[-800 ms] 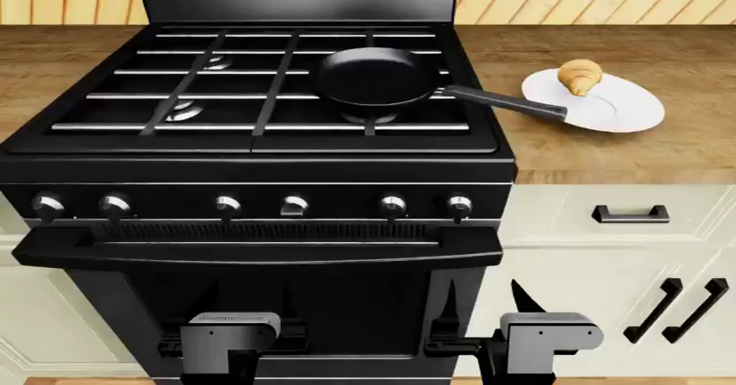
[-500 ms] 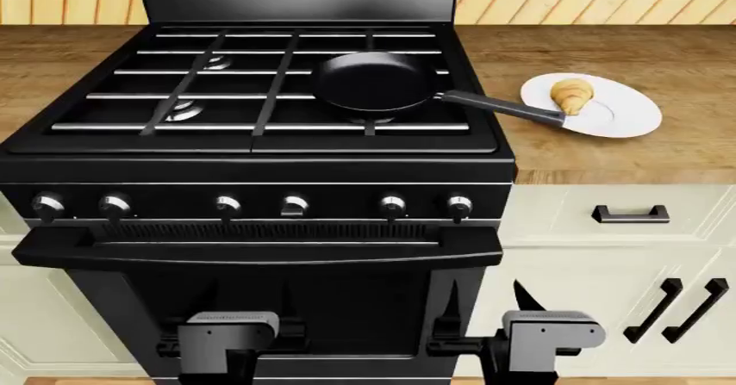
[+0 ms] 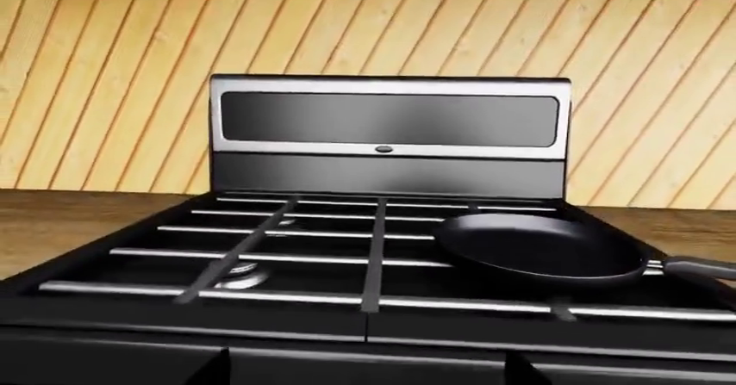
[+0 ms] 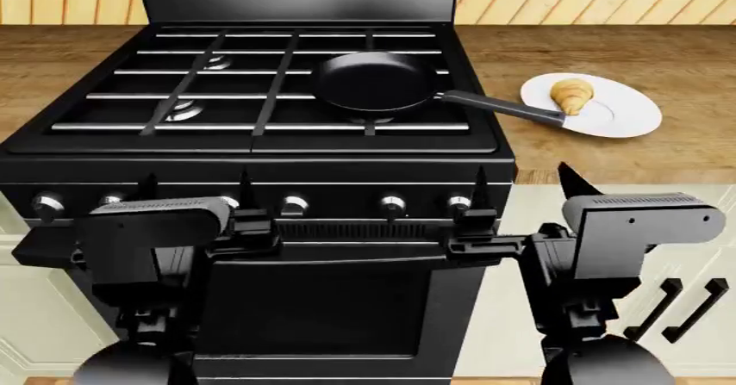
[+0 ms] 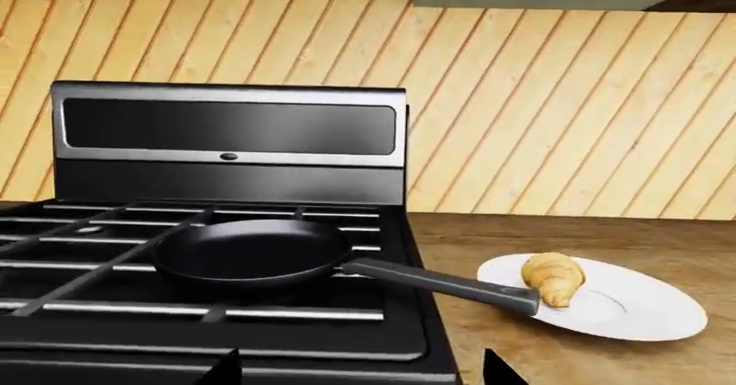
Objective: Pick the croissant and place it on the pan. Then turn on the stove to warm the croissant.
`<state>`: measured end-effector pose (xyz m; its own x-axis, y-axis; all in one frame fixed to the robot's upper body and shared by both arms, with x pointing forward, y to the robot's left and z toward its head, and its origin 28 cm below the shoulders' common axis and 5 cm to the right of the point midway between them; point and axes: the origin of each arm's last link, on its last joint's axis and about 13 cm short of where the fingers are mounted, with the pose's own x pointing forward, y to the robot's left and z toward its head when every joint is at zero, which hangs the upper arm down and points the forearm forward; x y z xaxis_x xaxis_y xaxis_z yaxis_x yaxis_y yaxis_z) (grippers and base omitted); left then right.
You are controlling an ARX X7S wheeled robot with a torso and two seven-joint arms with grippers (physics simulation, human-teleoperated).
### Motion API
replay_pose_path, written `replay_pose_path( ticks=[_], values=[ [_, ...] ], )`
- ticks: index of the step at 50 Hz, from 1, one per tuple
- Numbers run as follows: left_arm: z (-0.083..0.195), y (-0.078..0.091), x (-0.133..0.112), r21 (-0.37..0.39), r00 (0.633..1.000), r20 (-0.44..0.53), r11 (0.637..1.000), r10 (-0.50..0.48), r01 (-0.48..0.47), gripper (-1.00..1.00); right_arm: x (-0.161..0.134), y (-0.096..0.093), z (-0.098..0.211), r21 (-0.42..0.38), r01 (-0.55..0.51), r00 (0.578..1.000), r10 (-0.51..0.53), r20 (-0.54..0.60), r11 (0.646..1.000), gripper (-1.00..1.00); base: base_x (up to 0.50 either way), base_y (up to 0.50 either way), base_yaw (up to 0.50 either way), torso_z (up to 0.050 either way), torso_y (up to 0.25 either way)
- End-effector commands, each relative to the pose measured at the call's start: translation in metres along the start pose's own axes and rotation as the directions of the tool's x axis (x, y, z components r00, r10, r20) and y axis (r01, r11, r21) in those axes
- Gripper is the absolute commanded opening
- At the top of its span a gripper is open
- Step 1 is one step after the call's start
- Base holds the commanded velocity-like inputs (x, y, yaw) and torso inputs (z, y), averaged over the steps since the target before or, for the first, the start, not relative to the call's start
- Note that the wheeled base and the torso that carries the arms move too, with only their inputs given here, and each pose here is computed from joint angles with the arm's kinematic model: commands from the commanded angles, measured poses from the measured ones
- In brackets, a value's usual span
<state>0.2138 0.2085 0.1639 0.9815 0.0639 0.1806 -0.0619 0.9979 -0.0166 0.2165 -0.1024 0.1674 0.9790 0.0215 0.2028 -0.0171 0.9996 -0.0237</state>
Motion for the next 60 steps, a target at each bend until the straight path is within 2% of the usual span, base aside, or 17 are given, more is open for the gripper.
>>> replay_pose_path(
  ticks=[1,9,11,12,44,50,57,60],
  values=[
    [0.044,0.0,-0.008,0.019,0.996,0.091,1.0,-0.017,0.015,1.0,-0.003,-0.005,0.042,-0.033,-0.02,0.996,0.023,0.09,0.999,1.0,0.0,0.0,0.0,0.0,0.0],
    [0.049,0.001,-0.007,0.046,0.99,0.139,0.999,0.015,-0.022,1.0,-0.002,-0.007,0.042,-0.038,-0.018,0.996,0.021,0.089,0.999,1.0,0.0,0.0,0.0,0.0,0.0],
    [0.047,0.002,-0.006,0.042,0.992,0.124,0.999,0.012,-0.018,1.0,-0.002,-0.009,0.042,-0.037,-0.013,0.996,0.016,0.085,0.999,1.0,0.0,0.0,0.0,0.0,0.0],
    [0.045,0.002,-0.007,0.059,0.991,0.131,0.998,0.018,-0.026,1.0,-0.002,-0.01,0.041,-0.038,-0.006,0.997,0.009,0.082,0.999,1.0,0.41,0.0,0.0,0.0,0.0],
    [0.045,0.003,-0.011,0.043,0.989,0.144,0.999,0.015,-0.022,1.0,-0.003,-0.013,0.039,-0.023,0.004,0.998,-0.003,0.059,1.0,1.0,0.5,0.0,0.0,0.0,0.0],
    [0.044,0.002,-0.011,0.042,0.99,0.141,0.999,0.013,-0.019,1.0,-0.005,-0.013,0.04,-0.017,0.006,0.996,-0.004,0.088,1.0,1.0,0.42,0.0,0.0,0.0,0.003],
    [0.043,0.002,-0.011,0.038,0.99,0.137,0.999,0.01,-0.015,1.0,-0.003,-0.022,0.038,-0.017,0.045,0.997,-0.044,0.059,0.999,1.0,0.0,0.0,0.0,0.0,0.0],
    [0.044,0.002,-0.011,0.037,0.991,0.136,0.999,0.006,-0.011,1.0,0.001,-0.036,0.039,-0.02,0.104,0.995,-0.104,0.006,0.994,1.0,0.0,0.0,0.0,0.0,0.0]
  ],
)
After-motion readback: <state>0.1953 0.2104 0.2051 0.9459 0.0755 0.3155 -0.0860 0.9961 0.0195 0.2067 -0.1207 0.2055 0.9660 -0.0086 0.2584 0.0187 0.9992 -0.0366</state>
